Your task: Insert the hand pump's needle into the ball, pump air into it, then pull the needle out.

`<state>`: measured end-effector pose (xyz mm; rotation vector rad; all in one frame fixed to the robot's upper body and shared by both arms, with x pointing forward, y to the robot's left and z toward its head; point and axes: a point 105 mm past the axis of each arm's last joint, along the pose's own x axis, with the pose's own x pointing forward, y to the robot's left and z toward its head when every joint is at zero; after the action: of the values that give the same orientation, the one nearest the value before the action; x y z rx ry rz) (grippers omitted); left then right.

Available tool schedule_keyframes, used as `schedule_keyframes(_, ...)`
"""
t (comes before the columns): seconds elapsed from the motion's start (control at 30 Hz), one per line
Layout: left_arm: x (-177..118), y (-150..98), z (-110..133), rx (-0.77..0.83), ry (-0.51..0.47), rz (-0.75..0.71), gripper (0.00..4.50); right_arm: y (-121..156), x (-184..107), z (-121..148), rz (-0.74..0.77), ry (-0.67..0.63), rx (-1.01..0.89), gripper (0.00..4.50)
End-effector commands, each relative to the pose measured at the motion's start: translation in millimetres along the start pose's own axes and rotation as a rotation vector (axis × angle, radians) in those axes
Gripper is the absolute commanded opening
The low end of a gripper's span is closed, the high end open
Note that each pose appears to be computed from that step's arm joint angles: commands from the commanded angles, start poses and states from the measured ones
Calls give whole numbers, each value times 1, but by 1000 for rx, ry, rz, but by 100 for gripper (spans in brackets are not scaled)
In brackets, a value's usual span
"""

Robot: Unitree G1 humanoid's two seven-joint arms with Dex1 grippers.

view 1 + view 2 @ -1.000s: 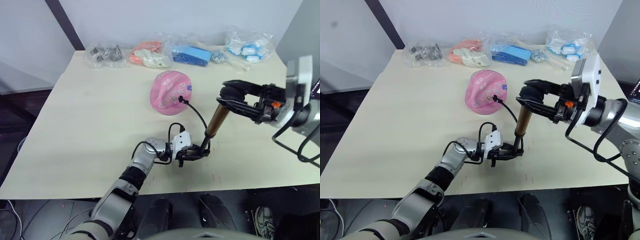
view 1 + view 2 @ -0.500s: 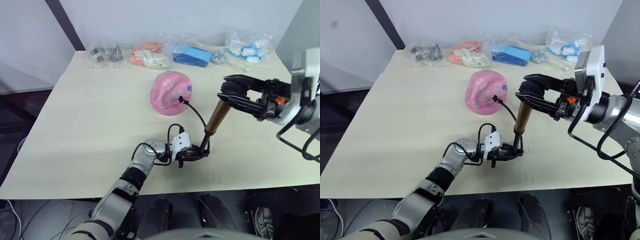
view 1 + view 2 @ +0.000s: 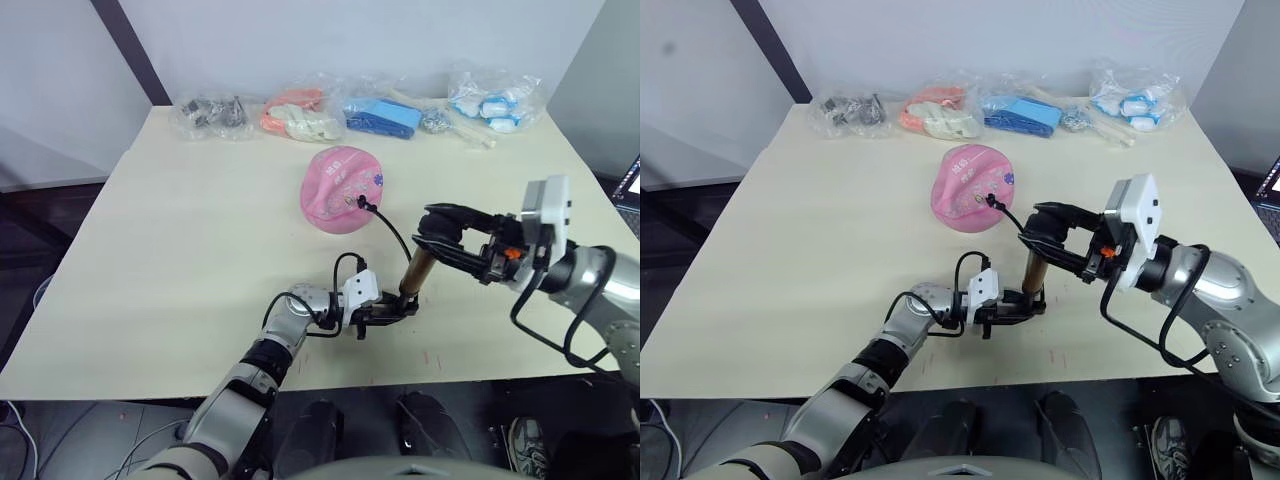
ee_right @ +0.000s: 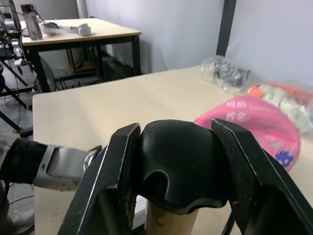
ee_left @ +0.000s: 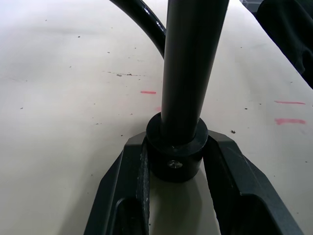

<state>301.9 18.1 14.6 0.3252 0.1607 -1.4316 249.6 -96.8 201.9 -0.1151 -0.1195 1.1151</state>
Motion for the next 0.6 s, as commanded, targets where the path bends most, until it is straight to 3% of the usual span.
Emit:
schedule_keyframes(0.03, -3, -1, -9, -38, 17, 15, 112, 12, 4, -40, 38, 89, 73, 181)
schedule_keyframes(0.17, -4, 0, -10, -38, 31, 8, 112, 12, 4, -67, 10, 141, 57, 181)
schedule_keyframes(0.33, -4, -1, -10, -39, 36, 0, 112, 13, 5, -81, -12, 149, 58, 181)
schedule_keyframes(0.47, -4, -1, -12, -34, 48, -8, 112, 8, 8, -61, -26, 83, 37, 181)
schedule_keyframes(0.6, -4, -5, -15, -18, 66, -31, 112, -3, 4, -15, -23, 26, -58, 181)
